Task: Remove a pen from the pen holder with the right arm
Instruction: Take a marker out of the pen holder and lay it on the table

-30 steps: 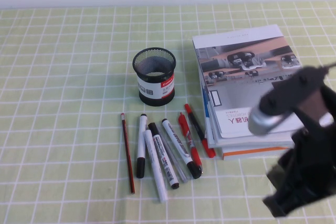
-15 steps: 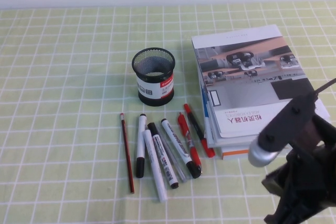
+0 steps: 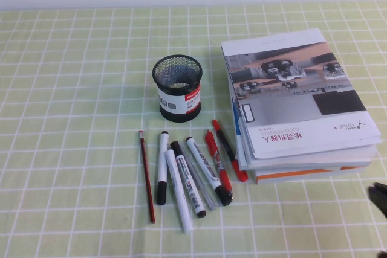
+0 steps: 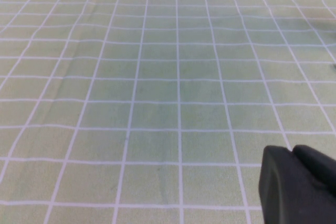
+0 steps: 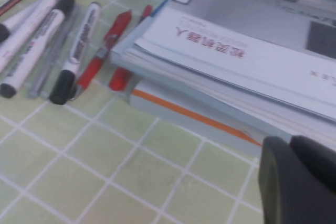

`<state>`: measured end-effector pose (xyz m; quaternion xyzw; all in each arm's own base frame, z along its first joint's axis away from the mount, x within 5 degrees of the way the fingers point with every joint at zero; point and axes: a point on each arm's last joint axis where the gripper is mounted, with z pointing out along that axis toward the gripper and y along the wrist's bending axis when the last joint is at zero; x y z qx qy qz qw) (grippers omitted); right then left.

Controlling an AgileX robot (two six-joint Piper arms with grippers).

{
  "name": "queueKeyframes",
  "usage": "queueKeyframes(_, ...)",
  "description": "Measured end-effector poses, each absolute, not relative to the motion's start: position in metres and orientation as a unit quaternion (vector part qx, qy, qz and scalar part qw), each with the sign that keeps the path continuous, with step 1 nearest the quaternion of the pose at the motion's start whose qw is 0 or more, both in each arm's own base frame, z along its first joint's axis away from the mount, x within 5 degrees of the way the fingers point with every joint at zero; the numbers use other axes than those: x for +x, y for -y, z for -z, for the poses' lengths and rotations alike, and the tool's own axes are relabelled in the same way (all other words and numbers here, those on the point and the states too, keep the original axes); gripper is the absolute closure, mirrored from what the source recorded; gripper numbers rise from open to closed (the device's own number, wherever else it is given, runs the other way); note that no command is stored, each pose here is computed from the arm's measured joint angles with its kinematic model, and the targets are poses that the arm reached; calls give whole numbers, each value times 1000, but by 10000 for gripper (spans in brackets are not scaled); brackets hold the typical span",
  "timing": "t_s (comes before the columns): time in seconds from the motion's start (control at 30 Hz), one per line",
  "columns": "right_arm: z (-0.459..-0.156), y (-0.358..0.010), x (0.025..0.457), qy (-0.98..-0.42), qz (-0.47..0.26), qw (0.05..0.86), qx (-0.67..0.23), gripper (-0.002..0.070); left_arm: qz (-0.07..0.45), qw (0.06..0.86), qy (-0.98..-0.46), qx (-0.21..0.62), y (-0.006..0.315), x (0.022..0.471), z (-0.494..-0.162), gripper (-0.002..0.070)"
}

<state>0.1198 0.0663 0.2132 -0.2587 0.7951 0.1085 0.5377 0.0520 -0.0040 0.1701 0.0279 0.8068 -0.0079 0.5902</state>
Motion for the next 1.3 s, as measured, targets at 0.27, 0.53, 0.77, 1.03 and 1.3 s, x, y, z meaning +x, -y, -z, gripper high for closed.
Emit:
queueKeyframes(0.27,-184,-32,88,-770,-74,607,-184,688,8,590,-807,28,4,52,-170,680)
queueKeyframes(0.53,-196,-17,74,-736,-81,668,-80,688,8,590,-807,28,4,52,-170,680)
queueKeyframes(0.77,-195,-9,59,-722,-71,687,-47,689,8,590,-807,28,4,52,-170,680)
queueKeyframes(1.03,-191,-7,56,-734,-63,676,-39,689,8,590,-807,28,4,52,-170,680)
queueKeyframes(1.3,-191,-7,56,-734,-66,675,-36,688,8,590,-807,28,4,52,-170,680)
